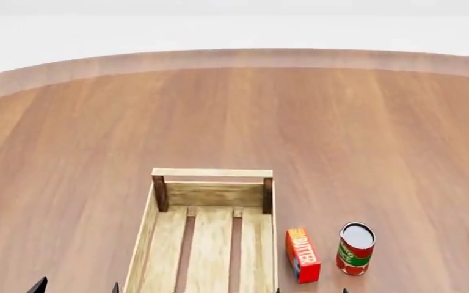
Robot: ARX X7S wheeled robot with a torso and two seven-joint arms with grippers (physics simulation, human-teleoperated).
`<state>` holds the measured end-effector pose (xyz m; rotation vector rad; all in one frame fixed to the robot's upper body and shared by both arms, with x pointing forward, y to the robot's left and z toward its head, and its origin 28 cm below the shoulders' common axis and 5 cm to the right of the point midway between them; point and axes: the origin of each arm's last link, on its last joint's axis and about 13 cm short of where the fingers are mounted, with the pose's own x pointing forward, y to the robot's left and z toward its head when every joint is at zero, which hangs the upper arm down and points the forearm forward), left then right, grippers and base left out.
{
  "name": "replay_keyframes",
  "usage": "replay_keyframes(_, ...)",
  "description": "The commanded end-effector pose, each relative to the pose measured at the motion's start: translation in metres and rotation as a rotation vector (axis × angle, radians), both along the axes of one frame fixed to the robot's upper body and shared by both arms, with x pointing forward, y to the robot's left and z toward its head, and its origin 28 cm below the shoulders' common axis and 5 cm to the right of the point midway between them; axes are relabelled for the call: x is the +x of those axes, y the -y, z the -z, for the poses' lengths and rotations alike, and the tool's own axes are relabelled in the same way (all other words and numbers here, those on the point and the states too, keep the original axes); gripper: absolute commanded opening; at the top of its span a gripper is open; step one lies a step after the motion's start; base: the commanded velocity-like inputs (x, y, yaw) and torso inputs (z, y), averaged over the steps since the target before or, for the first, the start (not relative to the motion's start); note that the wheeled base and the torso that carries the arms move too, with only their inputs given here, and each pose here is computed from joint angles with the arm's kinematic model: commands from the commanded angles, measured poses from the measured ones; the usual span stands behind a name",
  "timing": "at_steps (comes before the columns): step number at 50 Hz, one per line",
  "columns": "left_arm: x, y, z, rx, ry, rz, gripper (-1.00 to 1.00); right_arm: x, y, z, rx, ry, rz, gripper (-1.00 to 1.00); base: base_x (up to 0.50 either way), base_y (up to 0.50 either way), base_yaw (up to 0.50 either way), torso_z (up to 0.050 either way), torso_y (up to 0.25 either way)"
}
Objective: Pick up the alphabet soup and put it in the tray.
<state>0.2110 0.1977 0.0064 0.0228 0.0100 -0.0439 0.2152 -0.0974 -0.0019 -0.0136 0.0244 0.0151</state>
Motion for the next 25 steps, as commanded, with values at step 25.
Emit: replay_keyframes(25,-0.004,0.001,-0.001,-0.004,0.011,0.002,1.00,-0.008,0.036,-0.098,0.100,-0.247,-0.066,1.00,0.08,0.03,0.00,0.000,0.000)
